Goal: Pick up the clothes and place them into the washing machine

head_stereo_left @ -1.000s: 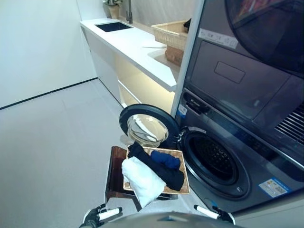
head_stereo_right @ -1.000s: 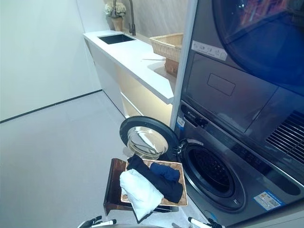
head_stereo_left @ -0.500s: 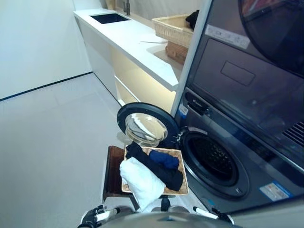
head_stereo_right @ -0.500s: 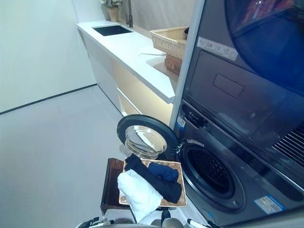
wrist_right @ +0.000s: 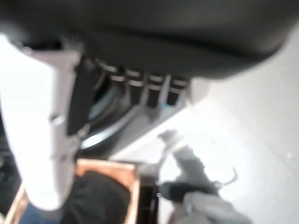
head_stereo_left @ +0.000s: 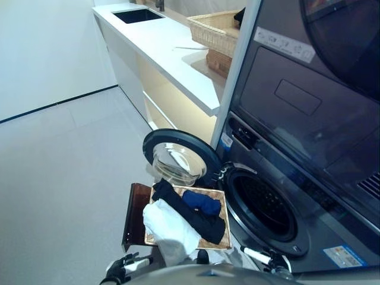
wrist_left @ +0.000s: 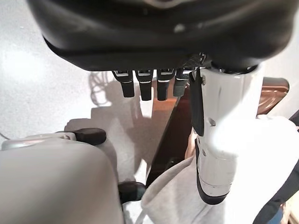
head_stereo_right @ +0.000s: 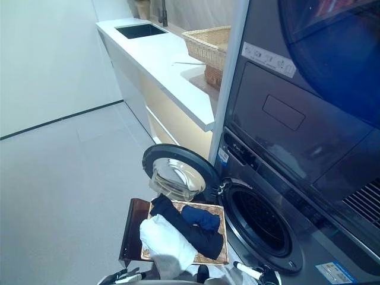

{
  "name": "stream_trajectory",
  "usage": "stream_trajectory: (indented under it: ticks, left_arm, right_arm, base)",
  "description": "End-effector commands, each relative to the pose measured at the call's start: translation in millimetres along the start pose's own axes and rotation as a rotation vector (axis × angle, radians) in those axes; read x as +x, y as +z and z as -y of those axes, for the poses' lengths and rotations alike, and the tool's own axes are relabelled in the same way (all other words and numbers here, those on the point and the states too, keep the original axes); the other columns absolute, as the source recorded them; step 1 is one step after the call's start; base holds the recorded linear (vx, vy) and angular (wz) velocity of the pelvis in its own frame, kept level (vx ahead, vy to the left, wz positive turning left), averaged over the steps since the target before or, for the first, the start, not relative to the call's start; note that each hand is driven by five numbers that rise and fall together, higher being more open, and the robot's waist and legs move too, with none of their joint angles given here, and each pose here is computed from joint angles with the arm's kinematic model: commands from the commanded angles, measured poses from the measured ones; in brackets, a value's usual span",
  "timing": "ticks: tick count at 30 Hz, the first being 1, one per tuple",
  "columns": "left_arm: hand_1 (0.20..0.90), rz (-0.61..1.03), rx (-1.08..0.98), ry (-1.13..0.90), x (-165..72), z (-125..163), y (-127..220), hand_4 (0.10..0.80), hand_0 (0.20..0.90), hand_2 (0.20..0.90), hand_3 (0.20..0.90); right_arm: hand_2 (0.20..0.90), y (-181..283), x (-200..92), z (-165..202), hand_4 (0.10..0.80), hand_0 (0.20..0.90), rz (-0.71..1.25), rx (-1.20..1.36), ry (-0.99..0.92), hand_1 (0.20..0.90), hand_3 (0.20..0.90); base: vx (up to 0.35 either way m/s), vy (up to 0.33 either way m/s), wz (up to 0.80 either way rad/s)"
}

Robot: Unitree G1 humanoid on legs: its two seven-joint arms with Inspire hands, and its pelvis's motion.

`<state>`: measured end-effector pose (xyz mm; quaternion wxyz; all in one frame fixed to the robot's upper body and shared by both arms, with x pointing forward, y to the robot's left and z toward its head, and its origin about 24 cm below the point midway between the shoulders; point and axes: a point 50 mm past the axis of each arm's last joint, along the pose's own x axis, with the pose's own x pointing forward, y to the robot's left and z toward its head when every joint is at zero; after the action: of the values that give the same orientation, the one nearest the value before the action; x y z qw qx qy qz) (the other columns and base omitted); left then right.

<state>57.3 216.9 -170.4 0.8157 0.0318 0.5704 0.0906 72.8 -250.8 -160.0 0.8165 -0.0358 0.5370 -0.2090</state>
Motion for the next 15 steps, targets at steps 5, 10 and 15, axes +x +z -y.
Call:
stream_trajectory:
  ticks: [5, 10, 15]
  left_arm:
    - [0.900, 0.108, -0.034, -0.019, 3.8, 10.0, 27.3, 0.800, 0.900, 0.900, 0.900]
    - [0.900, 0.119, -0.037, -0.032, 4.2, 13.5, 31.3, 0.800, 0.900, 0.900, 0.900]
    - [0.900, 0.122, -0.041, -0.035, 4.8, 13.7, 34.3, 0.800, 0.900, 0.900, 0.900]
  right_arm:
    - [0.900, 14.7, 3.2, 17.8, 0.800, 0.900, 0.059, 0.023, -0.076, 0.900, 0.900]
    - [0.900, 15.9, 3.2, 15.8, 0.800, 0.900, 0.067, 0.022, -0.068, 0.900, 0.900]
    - [0.900, 13.4, 2.6, 15.5, 0.800, 0.900, 0.063, 0.039, -0.072, 0.900, 0.900]
  base:
    - [0.072, -0.099, 0.03]
    - [0.058, -0.120, -0.02]
    - [0.042, -0.141, -0.03]
